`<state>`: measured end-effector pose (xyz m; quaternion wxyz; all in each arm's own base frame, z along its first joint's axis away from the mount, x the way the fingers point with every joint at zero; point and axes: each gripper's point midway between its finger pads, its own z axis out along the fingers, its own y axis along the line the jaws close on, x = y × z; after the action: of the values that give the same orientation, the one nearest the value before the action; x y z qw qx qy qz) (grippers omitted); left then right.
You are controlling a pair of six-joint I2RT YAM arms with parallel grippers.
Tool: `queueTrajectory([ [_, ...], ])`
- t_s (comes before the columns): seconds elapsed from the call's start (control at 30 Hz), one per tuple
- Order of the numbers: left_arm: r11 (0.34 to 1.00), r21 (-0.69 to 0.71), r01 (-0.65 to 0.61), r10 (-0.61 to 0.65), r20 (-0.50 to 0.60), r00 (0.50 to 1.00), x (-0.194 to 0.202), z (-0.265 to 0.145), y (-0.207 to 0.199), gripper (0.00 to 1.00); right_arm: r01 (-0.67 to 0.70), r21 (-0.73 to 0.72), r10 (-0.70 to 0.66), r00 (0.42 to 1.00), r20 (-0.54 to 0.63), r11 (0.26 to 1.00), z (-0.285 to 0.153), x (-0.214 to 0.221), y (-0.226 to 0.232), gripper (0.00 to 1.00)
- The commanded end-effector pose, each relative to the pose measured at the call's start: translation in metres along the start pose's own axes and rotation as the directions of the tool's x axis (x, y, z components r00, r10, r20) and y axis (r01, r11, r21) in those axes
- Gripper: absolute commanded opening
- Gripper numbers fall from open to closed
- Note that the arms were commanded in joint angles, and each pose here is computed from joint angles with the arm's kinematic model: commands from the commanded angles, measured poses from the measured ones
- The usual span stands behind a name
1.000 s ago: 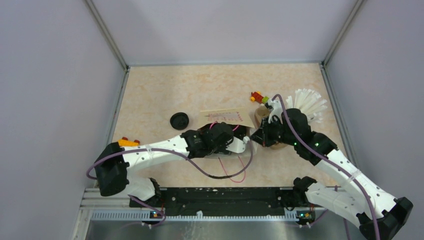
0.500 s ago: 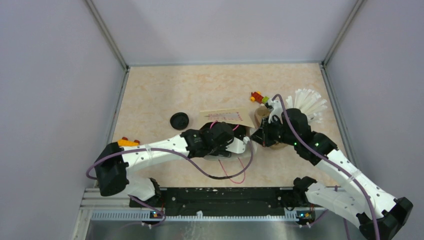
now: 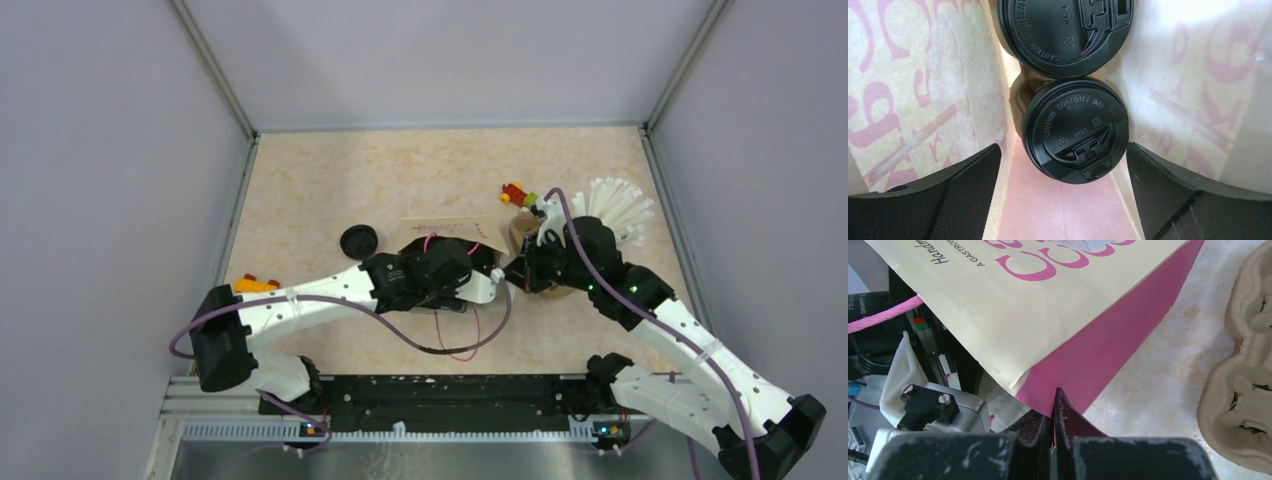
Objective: Pack the takeout coffee
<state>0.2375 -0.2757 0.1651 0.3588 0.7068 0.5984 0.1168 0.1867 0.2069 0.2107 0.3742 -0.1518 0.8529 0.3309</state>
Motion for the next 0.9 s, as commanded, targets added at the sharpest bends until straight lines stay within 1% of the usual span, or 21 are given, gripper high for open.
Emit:
queueTrajectory([
  [0.0,0.999,-0.017,0.032,-0.031,0.029,0.999,-0.012,-0.008,0.009,0.99,0.010,-0.026,-0.009,0.999,0.039,1.000,-0.002,-0.013,0.007,0.00],
  [0.4,0.997,0.013,0.079,-0.080,0.069,0.994,-0.026,-0.022,0.009,0.92,0.003,-0.029,-0.002,0.999,0.034,1.000,0.001,-0.011,0.006,0.00],
  [0.63,0.996,0.042,0.078,-0.081,0.080,0.993,-0.031,-0.022,0.002,0.84,0.006,-0.033,-0.005,0.999,0.032,0.999,0.003,-0.011,0.006,0.00],
  [0.7,0.996,0.049,0.075,-0.079,0.077,0.994,-0.031,-0.021,0.000,0.78,0.006,-0.036,-0.005,1.000,0.031,0.999,0.003,-0.011,0.007,0.00],
  [0.77,0.996,0.051,0.074,-0.078,0.075,0.994,-0.031,-0.020,-0.001,0.69,0.008,-0.036,-0.007,1.000,0.030,0.999,0.004,-0.011,0.007,0.00],
  [0.87,0.996,0.048,0.073,-0.076,0.071,0.995,-0.030,-0.019,-0.001,0.46,0.007,-0.035,-0.006,1.000,0.028,0.999,0.004,-0.011,0.007,0.00],
])
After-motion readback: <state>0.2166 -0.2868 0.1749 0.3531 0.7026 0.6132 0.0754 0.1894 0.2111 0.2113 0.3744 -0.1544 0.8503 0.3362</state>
